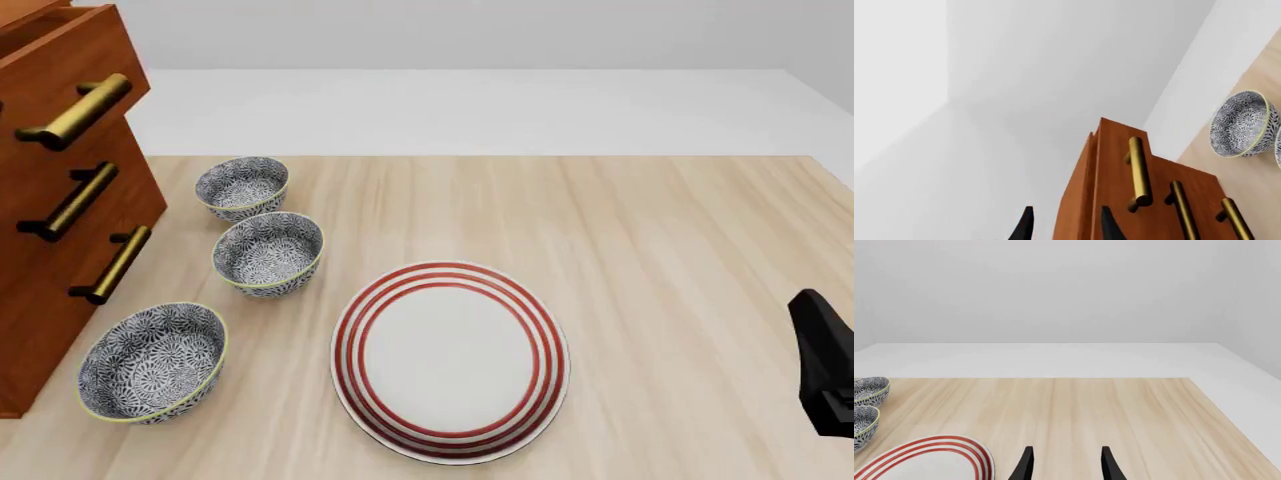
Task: Open the top drawer of the cabinet.
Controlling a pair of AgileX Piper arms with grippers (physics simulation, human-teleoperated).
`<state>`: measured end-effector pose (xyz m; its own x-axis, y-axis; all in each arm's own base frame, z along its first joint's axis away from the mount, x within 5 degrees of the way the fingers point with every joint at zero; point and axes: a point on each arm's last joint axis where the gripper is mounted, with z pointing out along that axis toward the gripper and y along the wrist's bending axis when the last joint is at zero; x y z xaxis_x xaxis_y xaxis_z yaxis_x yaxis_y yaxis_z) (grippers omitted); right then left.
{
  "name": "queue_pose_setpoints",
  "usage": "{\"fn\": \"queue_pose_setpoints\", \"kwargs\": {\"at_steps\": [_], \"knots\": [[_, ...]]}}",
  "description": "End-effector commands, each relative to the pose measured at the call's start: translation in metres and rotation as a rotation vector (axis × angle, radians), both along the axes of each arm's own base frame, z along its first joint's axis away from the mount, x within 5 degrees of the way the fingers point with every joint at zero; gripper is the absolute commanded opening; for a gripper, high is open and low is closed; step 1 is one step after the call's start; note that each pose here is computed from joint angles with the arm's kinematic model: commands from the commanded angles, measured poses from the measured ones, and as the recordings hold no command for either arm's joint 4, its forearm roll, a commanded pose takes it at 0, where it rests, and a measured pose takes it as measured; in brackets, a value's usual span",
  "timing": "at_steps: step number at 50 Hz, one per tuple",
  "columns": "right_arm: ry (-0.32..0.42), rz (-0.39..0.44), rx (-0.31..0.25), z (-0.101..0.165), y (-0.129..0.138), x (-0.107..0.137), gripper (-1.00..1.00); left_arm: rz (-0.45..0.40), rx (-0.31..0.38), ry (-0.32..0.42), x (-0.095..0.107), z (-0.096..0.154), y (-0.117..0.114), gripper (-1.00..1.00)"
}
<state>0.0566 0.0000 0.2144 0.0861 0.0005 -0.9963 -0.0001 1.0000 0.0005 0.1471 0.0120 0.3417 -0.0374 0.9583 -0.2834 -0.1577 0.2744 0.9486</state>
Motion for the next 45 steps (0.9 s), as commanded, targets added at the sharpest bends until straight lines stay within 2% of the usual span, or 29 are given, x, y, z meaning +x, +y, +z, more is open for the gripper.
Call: {"fn": "queue_pose_setpoints", "kwargs": {"at_steps": [1, 3, 4, 5, 6, 8, 9, 11, 12, 15, 16, 17, 19, 20, 21, 27, 28, 31, 33, 35, 38, 40, 43, 45], "knots": [[0.000, 0.000, 0.000, 0.000, 0.000, 0.000, 1.00, -0.014, -0.084, -0.009, -0.004, 0.022, -0.001, 1.00], [0.000, 0.000, 0.000, 0.000, 0.000, 0.000, 1.00, -0.029, -0.144, -0.009, -0.006, 0.034, -0.002, 1.00], [0.000, 0.000, 0.000, 0.000, 0.000, 0.000, 1.00, -0.019, -0.116, -0.012, -0.005, 0.030, -0.001, 1.00], [0.000, 0.000, 0.000, 0.000, 0.000, 0.000, 1.00, -0.022, -0.116, -0.010, -0.005, 0.029, -0.001, 1.00], [0.000, 0.000, 0.000, 0.000, 0.000, 0.000, 1.00, -0.028, -0.161, -0.008, -0.006, 0.037, -0.001, 1.00], [0.000, 0.000, 0.000, 0.000, 0.000, 0.000, 1.00, -0.022, -0.161, -0.017, -0.005, 0.039, 0.000, 1.00], [0.000, 0.000, 0.000, 0.000, 0.000, 0.000, 1.00, -0.025, -0.210, -0.011, -0.007, 0.048, 0.000, 1.00], [0.000, 0.000, 0.000, 0.000, 0.000, 0.000, 1.00, -0.035, -0.247, -0.026, -0.011, 0.058, -0.001, 1.00], [0.000, 0.000, 0.000, 0.000, 0.000, 0.000, 1.00, -0.045, -0.329, -0.026, -0.013, 0.073, -0.001, 1.00], [0.000, 0.000, 0.000, 0.000, 0.000, 0.000, 1.00, -0.057, -0.369, -0.028, -0.015, 0.080, -0.002, 1.00], [0.000, 0.000, 0.000, 0.000, 0.000, 0.000, 1.00, -0.069, -0.468, -0.032, -0.017, 0.097, -0.002, 1.00], [0.000, 0.000, 0.000, 0.000, 0.000, 0.000, 1.00, -0.070, -0.433, -0.030, -0.017, 0.093, -0.003, 1.00], [0.000, 0.000, 0.000, 0.000, 0.000, 0.000, 1.00, -0.093, -0.490, -0.031, -0.022, 0.104, -0.005, 1.00], [0.000, 0.000, 0.000, 0.000, 0.000, 0.000, 1.00, -0.095, -0.458, -0.021, -0.022, 0.100, -0.006, 1.00], [0.000, 0.000, 0.000, 0.000, 0.000, 0.000, 1.00, -0.098, -0.510, -0.012, -0.021, 0.107, -0.006, 1.00], [0.000, 0.000, 0.000, 0.000, 0.000, 0.000, 1.00, -0.122, -0.478, -0.036, -0.028, 0.115, -0.008, 1.00], [0.000, 0.000, 0.000, 0.000, 0.000, 0.000, 1.00, -0.138, -0.505, -0.016, -0.029, 0.120, -0.011, 1.00], [0.000, 0.000, 0.000, 0.000, 0.000, 0.000, 1.00, -0.135, -0.497, -0.027, -0.030, 0.126, -0.010, 1.00], [0.000, 0.000, 0.000, 0.000, 0.000, 0.000, 1.00, -0.125, -0.589, -0.026, -0.029, 0.143, -0.008, 1.00], [0.000, 0.000, 0.000, 0.000, 0.000, 0.000, 1.00, -0.137, -0.623, -0.001, -0.030, 0.151, -0.010, 1.00], [0.000, 0.000, 0.000, 0.000, 0.000, 0.000, 1.00, -0.117, -0.755, -0.003, -0.025, 0.170, -0.006, 1.00], [0.000, 0.000, 0.000, 0.000, 0.000, 0.000, 1.00, -0.107, -0.756, 0.014, -0.021, 0.173, -0.005, 1.00], [0.000, 0.000, 0.000, 0.000, 0.000, 0.000, 1.00, -0.102, -0.799, 0.019, -0.020, 0.182, -0.004, 1.00], [0.000, 0.000, 0.000, 0.000, 0.000, 0.000, 1.00, -0.079, -0.934, -0.021, -0.018, 0.200, 0.001, 1.00]]}}
